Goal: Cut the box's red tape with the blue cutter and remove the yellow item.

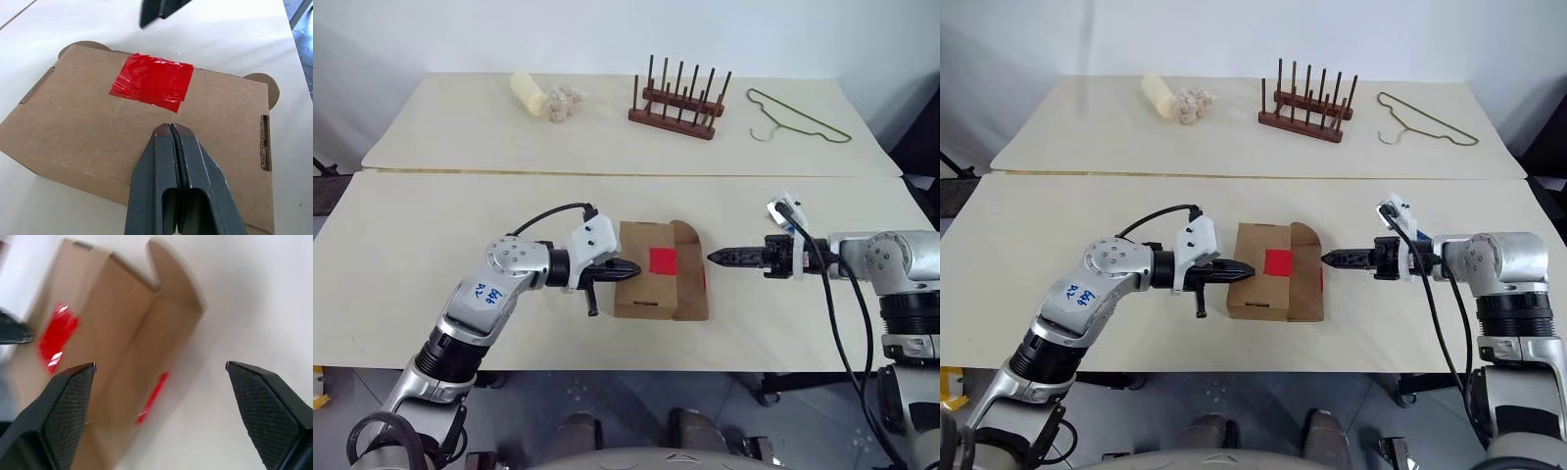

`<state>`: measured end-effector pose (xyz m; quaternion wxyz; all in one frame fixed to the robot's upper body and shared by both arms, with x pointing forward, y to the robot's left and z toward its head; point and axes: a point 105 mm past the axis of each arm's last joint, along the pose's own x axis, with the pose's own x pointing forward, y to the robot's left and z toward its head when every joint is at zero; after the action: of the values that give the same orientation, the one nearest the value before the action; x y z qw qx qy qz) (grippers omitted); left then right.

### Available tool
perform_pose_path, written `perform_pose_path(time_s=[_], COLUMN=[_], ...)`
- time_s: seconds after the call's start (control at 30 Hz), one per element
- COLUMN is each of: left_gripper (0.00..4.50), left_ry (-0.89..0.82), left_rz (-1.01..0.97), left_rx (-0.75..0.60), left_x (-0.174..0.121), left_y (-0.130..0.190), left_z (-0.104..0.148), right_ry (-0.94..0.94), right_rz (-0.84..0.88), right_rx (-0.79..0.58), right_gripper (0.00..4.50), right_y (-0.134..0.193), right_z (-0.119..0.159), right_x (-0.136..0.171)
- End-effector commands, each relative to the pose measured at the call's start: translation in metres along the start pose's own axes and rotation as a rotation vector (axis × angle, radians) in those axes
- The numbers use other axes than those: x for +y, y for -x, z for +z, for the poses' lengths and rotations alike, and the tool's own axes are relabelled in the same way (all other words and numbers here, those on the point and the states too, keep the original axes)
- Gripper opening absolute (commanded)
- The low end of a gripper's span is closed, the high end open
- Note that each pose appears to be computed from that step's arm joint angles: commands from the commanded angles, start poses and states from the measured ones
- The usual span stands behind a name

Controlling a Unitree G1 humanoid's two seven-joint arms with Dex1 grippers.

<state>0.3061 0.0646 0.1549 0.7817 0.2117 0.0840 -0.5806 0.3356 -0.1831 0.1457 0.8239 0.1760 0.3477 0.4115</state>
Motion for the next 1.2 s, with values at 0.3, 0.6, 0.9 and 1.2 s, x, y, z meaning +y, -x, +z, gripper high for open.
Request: perform_pose_path(time_s=[0.3,0.6,0.9,1.2], left_gripper=[0.0,0.0,0.0,0.0], left_ry=[0.05,0.055,0.056,0.058], left_rz=[-0.012,-0.015,-0.01,-0.003], left_rx=[0.065,0.07,0.077,0.087], left_x=[-0.008,-0.012,-0.011,-0.01], left_y=[-0.003,-0.001,0.001,0.005], left_z=[-0.021,-0.022,-0.022,-0.022], right_ry=[-0.14,-0.196,-0.231,-0.211], right_rz=[0.186,0.191,0.154,0.158], right_rx=[0.118,0.136,0.202,0.249], right_gripper=[4.45,2.1,2.1,1.18], right_y=[-0.03,-0.05,-0.069,-0.086], right_z=[-0.026,-0.037,-0.053,-0.059], right_x=[0.007,0.002,-0.004,-0.002])
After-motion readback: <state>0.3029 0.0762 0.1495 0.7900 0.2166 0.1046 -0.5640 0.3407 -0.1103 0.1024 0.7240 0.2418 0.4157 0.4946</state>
